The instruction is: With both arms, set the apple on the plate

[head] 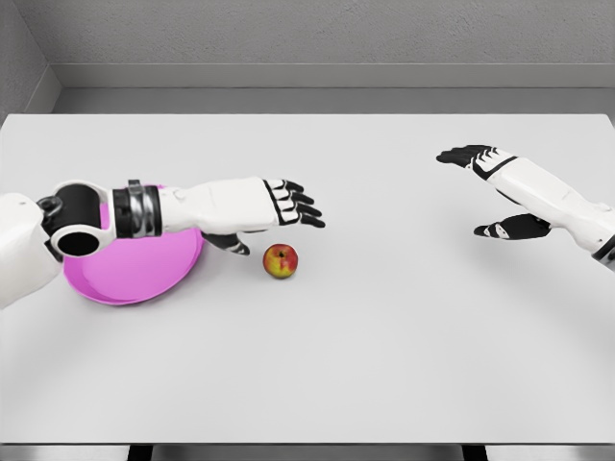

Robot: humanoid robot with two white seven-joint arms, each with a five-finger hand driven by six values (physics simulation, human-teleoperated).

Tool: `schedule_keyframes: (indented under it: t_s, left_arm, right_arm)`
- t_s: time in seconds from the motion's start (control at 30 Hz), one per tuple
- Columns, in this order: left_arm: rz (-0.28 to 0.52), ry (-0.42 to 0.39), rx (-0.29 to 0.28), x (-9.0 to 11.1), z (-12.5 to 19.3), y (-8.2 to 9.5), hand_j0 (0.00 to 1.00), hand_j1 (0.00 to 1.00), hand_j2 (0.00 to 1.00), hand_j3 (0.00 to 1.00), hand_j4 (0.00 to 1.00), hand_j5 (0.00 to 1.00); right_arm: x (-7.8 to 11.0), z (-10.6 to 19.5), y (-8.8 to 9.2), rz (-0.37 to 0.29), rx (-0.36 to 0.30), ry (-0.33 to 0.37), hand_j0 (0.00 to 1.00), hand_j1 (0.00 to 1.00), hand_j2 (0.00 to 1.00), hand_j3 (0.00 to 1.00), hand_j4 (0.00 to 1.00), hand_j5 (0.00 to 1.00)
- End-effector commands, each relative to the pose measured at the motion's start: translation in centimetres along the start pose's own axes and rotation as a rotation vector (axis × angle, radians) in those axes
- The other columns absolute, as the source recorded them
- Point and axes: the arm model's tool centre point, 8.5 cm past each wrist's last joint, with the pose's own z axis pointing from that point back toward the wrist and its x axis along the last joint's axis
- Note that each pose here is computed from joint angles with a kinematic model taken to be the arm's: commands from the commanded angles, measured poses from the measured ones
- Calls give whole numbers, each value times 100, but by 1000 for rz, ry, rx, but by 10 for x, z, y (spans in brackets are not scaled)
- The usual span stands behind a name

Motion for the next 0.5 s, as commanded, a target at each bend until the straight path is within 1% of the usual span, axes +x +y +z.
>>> schedule_keyframes:
  t_s: [0.0, 0.1, 0.2, 0.37, 0.47]
  left_arm:
    - [25, -5, -5, 1, 1, -5, 100, 100, 100, 100, 100, 100]
    - [31, -13, -19, 3, 0, -10, 100, 100, 100, 100, 100, 100]
    - [48, -21, -13, 4, -1, -10, 100, 100, 100, 100, 100, 100]
    - [56, -32, -26, 7, -5, -15, 100, 100, 100, 100, 100, 100]
    - [70, -25, -48, 5, -6, -24, 100, 100, 100, 100, 100, 100]
  right_arm:
    - [0, 1, 0, -7, -5, 1, 100, 100, 100, 100, 100, 100]
    - [0, 1, 0, -7, -5, 0, 100, 100, 100, 100, 100, 100]
    - [0, 1, 0, -8, -4, 1, 100, 100, 100, 100, 100, 100]
    - [0, 1, 0, -8, -4, 1, 100, 100, 100, 100, 100, 100]
    - [0, 1, 0, -7, -5, 0, 100, 100, 100, 100, 100, 100]
